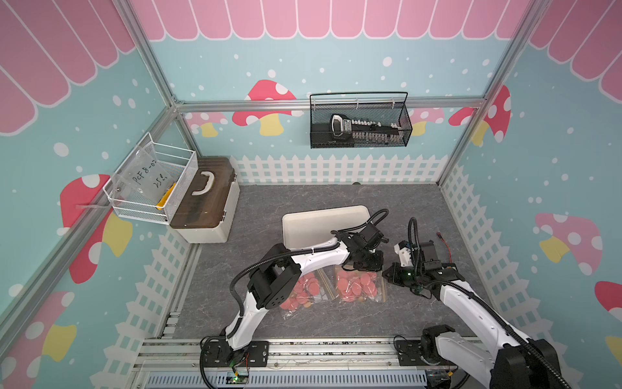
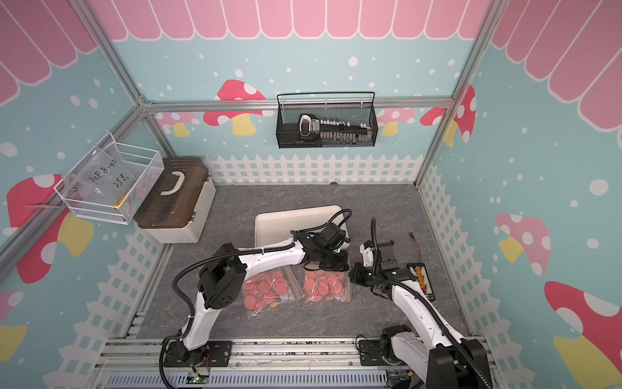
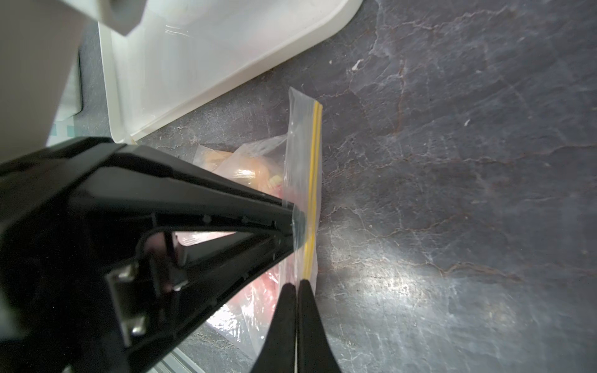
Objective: Pour cookies out of the ziploc bag
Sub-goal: Open the ziploc bag at the center of the board.
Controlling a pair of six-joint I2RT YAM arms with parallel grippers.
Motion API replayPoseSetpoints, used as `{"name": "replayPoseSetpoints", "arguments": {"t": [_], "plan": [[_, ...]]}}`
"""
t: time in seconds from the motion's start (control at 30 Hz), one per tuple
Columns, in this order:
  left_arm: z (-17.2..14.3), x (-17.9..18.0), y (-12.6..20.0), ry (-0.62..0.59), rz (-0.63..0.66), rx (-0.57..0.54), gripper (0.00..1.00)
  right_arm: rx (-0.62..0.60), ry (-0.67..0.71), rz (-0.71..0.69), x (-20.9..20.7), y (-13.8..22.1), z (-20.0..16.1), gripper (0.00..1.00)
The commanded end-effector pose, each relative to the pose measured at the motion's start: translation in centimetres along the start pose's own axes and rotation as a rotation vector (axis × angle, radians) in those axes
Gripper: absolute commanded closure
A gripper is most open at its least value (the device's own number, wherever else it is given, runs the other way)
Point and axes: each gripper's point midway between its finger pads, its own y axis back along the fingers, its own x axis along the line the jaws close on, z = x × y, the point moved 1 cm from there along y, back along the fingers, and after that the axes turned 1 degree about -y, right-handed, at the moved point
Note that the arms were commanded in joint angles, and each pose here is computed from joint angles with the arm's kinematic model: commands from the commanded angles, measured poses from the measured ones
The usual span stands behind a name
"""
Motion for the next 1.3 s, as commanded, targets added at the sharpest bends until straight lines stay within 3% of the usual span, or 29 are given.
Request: {"name": "replayPoseSetpoints", "arguments": {"t": [0.0, 0.2, 0.57, 1.27], "plan": [[0.3, 0.2, -0.5, 0.014, 0.029, -0.012, 0.97, -0.002, 0.013, -0.006, -0.1, 0.0, -0.3, 1.0], [0.5, -0.2, 0.0, 0.01, 0.02, -0.029, 1.0, 0.008, 0.013, -0.028, -0.5, -0.1, -0.4, 0.99], [0.6, -0.9, 0.5, 0.004, -0.012, -0.038, 1.0, 0.018, 0.017, -0.04, -0.7, -0.6, -0.2, 0.76], [-0.2, -1.7, 0.5, -0.016, -0.037, -0.012, 1.0, -0.019, 0.014, -0.047, -0.9, -1.0, 0.7, 0.84]]}}
